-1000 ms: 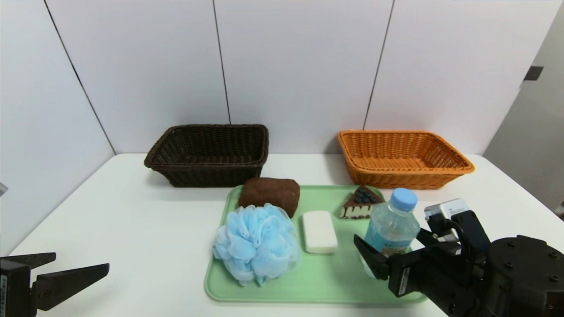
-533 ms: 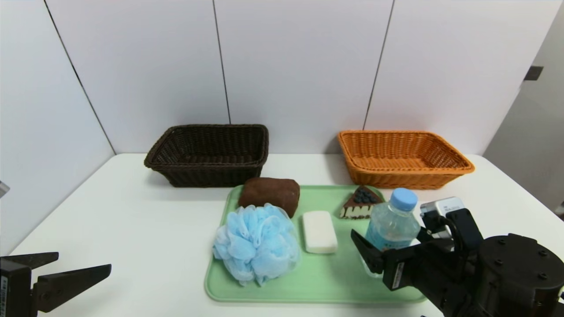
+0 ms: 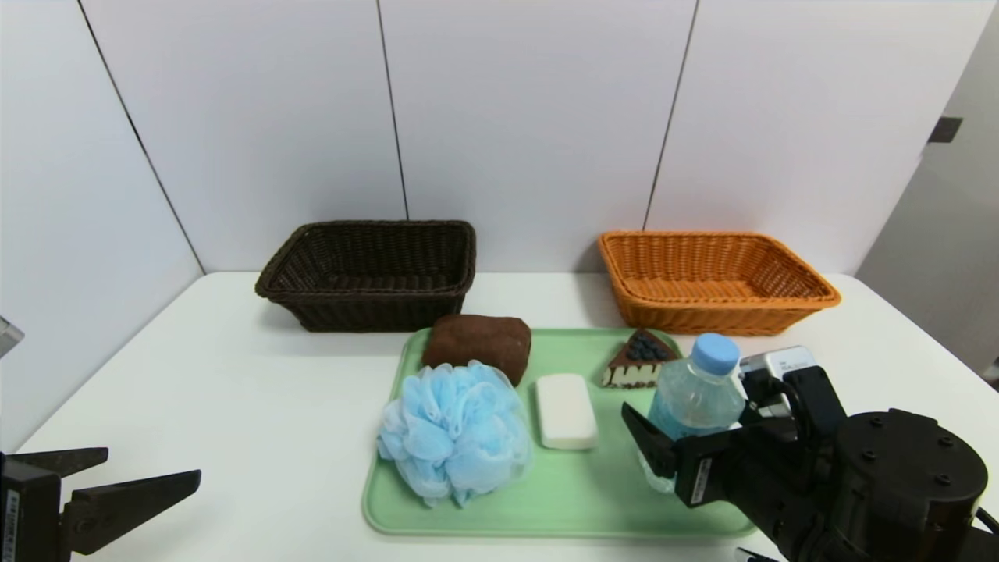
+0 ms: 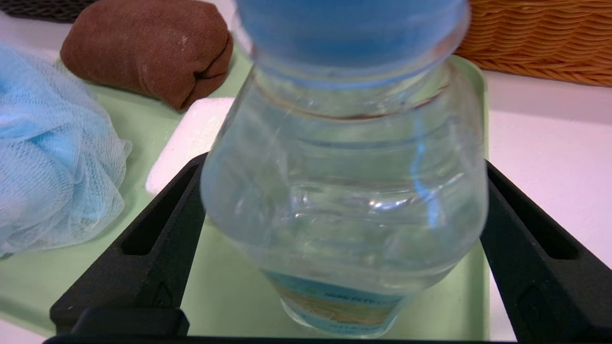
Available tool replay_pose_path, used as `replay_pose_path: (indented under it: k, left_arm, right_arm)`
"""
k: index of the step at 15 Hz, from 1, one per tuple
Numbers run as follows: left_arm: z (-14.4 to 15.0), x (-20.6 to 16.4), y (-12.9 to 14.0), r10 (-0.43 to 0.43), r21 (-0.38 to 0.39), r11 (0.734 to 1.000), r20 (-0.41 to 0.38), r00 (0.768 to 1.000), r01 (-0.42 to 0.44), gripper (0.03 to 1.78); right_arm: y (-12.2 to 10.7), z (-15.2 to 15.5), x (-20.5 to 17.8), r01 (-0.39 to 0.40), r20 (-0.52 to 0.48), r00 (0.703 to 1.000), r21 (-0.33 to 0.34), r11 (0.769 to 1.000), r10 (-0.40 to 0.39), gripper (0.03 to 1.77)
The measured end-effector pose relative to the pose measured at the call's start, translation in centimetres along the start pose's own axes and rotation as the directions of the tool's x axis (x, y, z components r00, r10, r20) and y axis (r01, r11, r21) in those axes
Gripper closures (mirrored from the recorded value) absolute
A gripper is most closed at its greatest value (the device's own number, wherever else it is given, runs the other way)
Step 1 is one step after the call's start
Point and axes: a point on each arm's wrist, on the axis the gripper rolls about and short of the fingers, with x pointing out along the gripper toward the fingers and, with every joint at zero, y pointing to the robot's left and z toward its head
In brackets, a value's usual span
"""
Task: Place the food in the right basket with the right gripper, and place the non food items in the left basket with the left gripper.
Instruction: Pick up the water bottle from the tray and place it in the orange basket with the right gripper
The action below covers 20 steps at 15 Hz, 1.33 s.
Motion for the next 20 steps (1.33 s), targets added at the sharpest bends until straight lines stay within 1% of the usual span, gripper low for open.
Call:
replay_pose_path:
  k: [8, 13, 14, 15, 17, 18, 20]
  left_arm:
    - [-0.06, 0.18, -0.04, -0.006, 0.003, 1.000, -0.010, 1.000, 0.006, 0.12]
    - [-0.10, 0.30, -0.04, -0.007, 0.004, 1.000, -0.017, 1.000, 0.007, 0.12]
    - [-0.10, 0.30, -0.04, -0.007, 0.004, 1.000, -0.017, 1.000, 0.007, 0.12]
    - [-0.12, 0.31, -0.05, -0.008, 0.004, 1.000, -0.018, 1.000, 0.009, 0.12]
    - [-0.13, 0.32, -0.09, -0.012, 0.007, 1.000, -0.019, 1.000, 0.012, 0.12]
    - [-0.15, 0.33, -0.09, -0.012, 0.006, 1.000, -0.020, 1.000, 0.012, 0.12]
    - [-0.19, 0.35, -0.09, -0.014, 0.005, 1.000, -0.023, 1.000, 0.014, 0.12]
  right_arm:
    - [0.05, -0.13, 0.28, 0.001, 0.001, 1.000, 0.000, 1.000, -0.001, 0.09]
    - [0.27, 0.05, 0.30, -0.010, 0.019, 1.000, 0.008, 1.000, 0.010, 0.09]
    - [0.29, 0.04, 0.30, -0.011, 0.018, 1.000, 0.007, 1.000, 0.010, 0.21]
    - [0.28, 0.01, 0.27, -0.011, 0.017, 1.000, 0.007, 1.000, 0.011, 0.40]
    - [0.24, -0.07, 0.22, -0.010, 0.014, 1.000, 0.006, 1.000, 0.010, 0.70]
    - [0.23, -0.10, 0.21, -0.010, 0.013, 1.000, 0.004, 1.000, 0.010, 0.81]
    - [0.24, -0.10, 0.20, -0.011, 0.013, 1.000, 0.004, 1.000, 0.011, 0.94]
